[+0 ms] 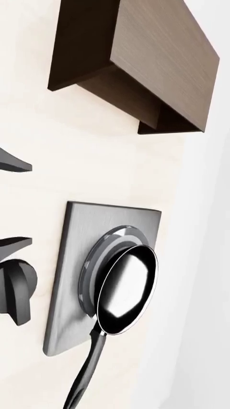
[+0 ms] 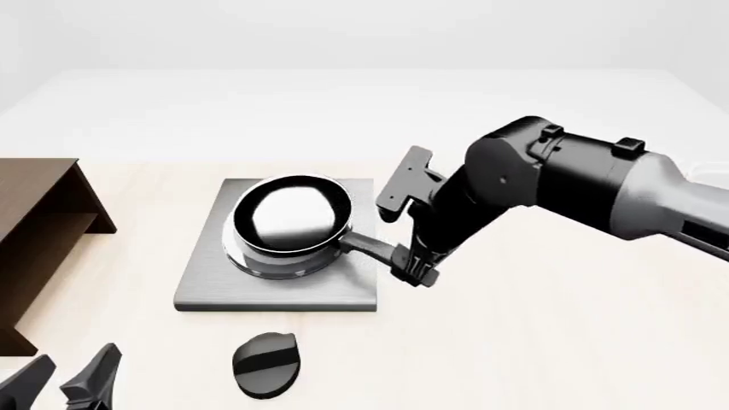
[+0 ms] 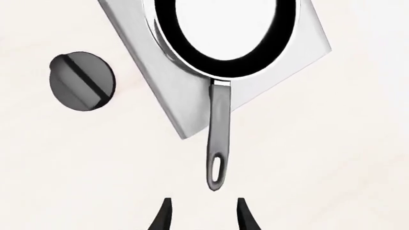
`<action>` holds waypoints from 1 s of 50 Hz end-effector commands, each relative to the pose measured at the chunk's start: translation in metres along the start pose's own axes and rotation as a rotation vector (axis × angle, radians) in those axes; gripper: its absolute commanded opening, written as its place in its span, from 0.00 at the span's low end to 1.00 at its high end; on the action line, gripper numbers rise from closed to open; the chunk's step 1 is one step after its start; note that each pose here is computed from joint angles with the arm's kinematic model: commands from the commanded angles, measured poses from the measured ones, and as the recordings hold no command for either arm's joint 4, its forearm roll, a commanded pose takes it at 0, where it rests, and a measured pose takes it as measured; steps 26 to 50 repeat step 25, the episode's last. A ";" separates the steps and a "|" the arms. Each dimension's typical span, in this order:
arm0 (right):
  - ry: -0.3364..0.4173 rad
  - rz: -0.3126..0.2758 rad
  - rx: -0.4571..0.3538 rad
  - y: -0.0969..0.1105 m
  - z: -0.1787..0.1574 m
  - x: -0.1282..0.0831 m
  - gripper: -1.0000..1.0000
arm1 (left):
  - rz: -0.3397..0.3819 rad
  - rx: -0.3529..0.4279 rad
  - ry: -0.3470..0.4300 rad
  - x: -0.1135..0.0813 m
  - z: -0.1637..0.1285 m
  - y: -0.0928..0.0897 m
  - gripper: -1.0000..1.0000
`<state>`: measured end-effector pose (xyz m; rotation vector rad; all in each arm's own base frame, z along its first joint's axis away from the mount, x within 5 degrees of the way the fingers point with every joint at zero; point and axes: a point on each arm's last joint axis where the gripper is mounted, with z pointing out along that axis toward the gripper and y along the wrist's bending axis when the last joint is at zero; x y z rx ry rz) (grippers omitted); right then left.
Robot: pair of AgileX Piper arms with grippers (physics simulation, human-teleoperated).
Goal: Turn on the stove and put the frying pan on it.
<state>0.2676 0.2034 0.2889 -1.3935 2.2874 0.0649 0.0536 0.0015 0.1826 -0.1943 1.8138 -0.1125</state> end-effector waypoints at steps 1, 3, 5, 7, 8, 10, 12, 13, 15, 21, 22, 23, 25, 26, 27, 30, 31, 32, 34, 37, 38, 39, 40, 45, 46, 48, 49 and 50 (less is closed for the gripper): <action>-0.129 -0.057 0.041 0.019 -0.036 0.014 1.00 | 0.001 -0.003 -0.002 0.000 0.000 0.000 1.00; -0.172 -0.068 0.046 0.026 -0.042 0.010 1.00 | 0.003 -0.003 -0.004 0.000 0.000 0.000 1.00; -0.201 -0.077 0.058 0.027 -0.046 0.010 1.00 | 0.004 -0.003 -0.005 0.000 0.000 0.000 1.00; -0.246 -0.099 0.071 0.032 -0.049 0.013 1.00 | 0.007 -0.004 -0.006 -0.001 0.000 0.000 1.00; -0.265 -0.098 0.078 0.033 -0.051 0.014 1.00 | 0.007 -0.004 -0.007 -0.001 0.000 0.000 1.00; -0.307 -0.101 0.085 0.038 -0.054 0.014 1.00 | 0.009 -0.005 -0.007 -0.001 0.000 0.000 1.00; -0.317 -0.102 0.088 0.039 -0.055 0.015 1.00 | 0.010 -0.005 -0.007 -0.001 0.000 0.000 1.00; -0.357 -0.098 0.097 0.043 -0.059 0.017 1.00 | 0.010 -0.005 -0.009 -0.001 0.000 0.000 1.00; -0.404 -0.091 0.106 0.048 -0.060 0.021 1.00 | 0.012 -0.005 -0.012 -0.001 0.000 0.000 1.00; -0.532 -0.035 0.176 0.048 -0.064 0.049 1.00 | 0.009 -0.003 -0.017 -0.002 0.000 0.000 1.00; -0.532 -0.035 0.176 0.048 -0.063 0.049 1.00 | 0.009 -0.003 -0.017 -0.002 0.000 0.000 1.00; -0.539 -0.027 0.199 0.045 -0.063 0.057 1.00 | 0.009 -0.004 -0.019 -0.002 0.000 0.000 1.00; -0.602 0.023 0.205 0.049 -0.070 0.065 1.00 | 0.010 -0.004 -0.022 -0.002 0.000 0.000 1.00; -0.602 0.023 0.205 0.049 -0.070 0.065 1.00 | 0.010 -0.004 -0.022 -0.002 0.000 0.000 1.00; -0.602 0.023 0.205 0.049 -0.070 0.065 1.00 | 0.010 -0.004 -0.022 -0.002 0.000 0.000 1.00; -0.602 0.023 0.205 0.049 -0.070 0.065 1.00 | 0.010 -0.004 -0.022 -0.002 0.000 0.000 1.00; -0.602 0.023 0.205 0.049 -0.070 0.065 1.00 | 0.010 -0.004 -0.022 -0.002 0.000 0.000 1.00; -0.602 0.023 0.205 0.049 -0.070 0.065 1.00 | 0.010 -0.004 -0.022 -0.002 0.000 0.000 1.00; -0.602 0.023 0.205 0.049 -0.070 0.065 1.00 | 0.010 -0.004 -0.022 -0.002 0.000 0.000 1.00; -0.602 0.023 0.205 0.049 -0.070 0.065 1.00 | 0.010 -0.004 -0.022 -0.002 0.000 0.000 1.00; -0.602 0.023 0.205 0.049 -0.070 0.065 1.00 | 0.010 -0.004 -0.022 -0.002 0.000 0.000 1.00; -0.602 0.023 0.205 0.049 -0.070 0.065 1.00 | 0.010 -0.004 -0.022 -0.002 0.000 0.000 1.00; -0.602 0.023 0.205 0.049 -0.070 0.065 1.00 | 0.010 -0.004 -0.022 -0.002 0.000 0.000 1.00; -0.602 0.023 0.205 0.049 -0.070 0.065 1.00 | 0.010 -0.004 -0.022 -0.002 0.000 0.000 1.00; -0.602 0.023 0.205 0.049 -0.070 0.065 1.00 | 0.010 -0.004 -0.022 -0.002 0.000 0.000 1.00; -0.602 0.023 0.205 0.049 -0.070 0.065 1.00 | 0.010 -0.004 -0.022 -0.002 0.000 0.000 1.00; -0.602 0.023 0.205 0.049 -0.070 0.065 1.00 | 0.010 -0.004 -0.022 -0.002 0.000 0.000 1.00; -0.602 0.023 0.205 0.049 -0.070 0.065 1.00 | 0.010 -0.004 -0.022 -0.002 0.000 0.000 1.00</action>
